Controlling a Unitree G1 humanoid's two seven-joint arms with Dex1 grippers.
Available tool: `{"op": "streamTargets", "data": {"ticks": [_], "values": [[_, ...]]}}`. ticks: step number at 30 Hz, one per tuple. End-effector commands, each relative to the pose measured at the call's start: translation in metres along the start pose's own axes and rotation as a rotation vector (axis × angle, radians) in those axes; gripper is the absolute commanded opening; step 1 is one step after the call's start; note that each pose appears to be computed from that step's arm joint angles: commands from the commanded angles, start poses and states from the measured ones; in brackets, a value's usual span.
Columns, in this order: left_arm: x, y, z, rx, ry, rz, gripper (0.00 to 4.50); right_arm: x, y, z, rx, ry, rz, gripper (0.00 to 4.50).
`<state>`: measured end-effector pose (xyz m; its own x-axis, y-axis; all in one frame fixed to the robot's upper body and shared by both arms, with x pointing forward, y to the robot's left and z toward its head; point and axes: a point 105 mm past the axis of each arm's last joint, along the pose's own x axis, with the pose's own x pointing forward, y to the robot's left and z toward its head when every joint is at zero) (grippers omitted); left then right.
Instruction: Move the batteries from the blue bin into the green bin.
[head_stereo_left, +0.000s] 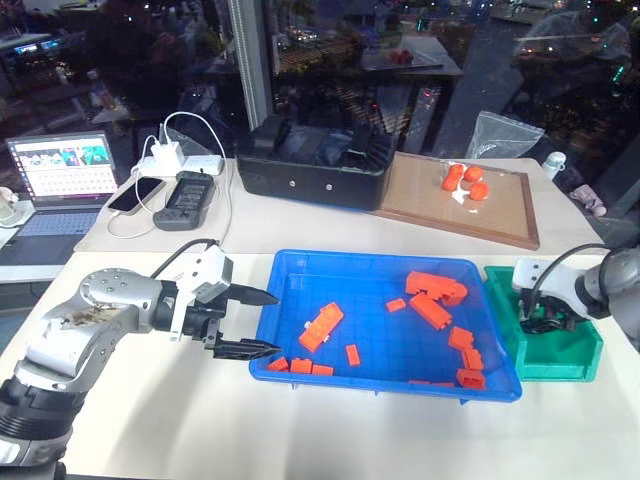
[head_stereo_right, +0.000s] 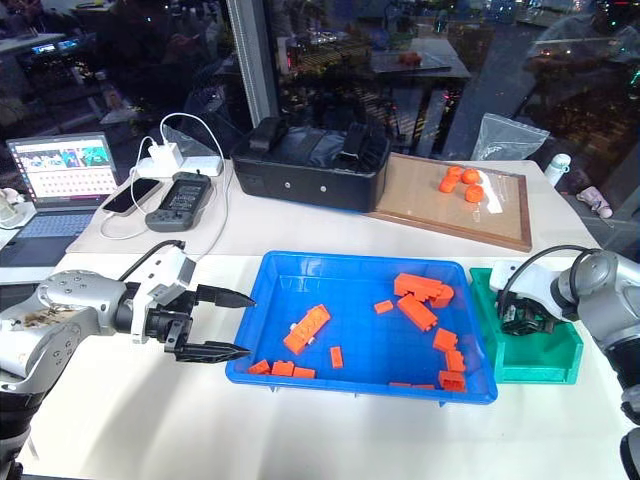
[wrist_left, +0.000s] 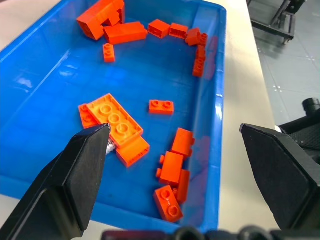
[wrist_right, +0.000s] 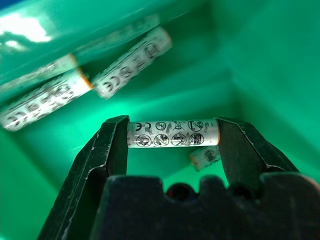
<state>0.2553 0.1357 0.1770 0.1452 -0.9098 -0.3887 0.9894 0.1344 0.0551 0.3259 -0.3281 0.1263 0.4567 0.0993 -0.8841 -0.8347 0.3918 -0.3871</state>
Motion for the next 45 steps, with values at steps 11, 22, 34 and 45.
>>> {"op": "streamTargets", "data": {"ticks": [11, 22, 34, 45], "values": [[0.0, 0.014, 0.008, 0.071, 0.026, -0.002, 4.5, -0.048, -0.009, 0.013, 0.013, -0.013, 0.005, 4.44], [-0.007, 0.021, 0.007, 0.083, 0.044, 0.044, 4.5, -0.07, 0.021, 0.174, -0.273, -0.433, 0.05, 4.44], [-0.03, 0.007, -0.021, 0.007, 0.143, 0.144, 4.5, -0.006, 0.085, 0.253, -0.781, -0.607, 0.255, 4.44], [-0.038, -0.012, -0.027, -0.041, 0.138, 0.222, 4.5, 0.021, 0.106, 0.293, -0.96, -0.628, 0.342, 4.44]]}}
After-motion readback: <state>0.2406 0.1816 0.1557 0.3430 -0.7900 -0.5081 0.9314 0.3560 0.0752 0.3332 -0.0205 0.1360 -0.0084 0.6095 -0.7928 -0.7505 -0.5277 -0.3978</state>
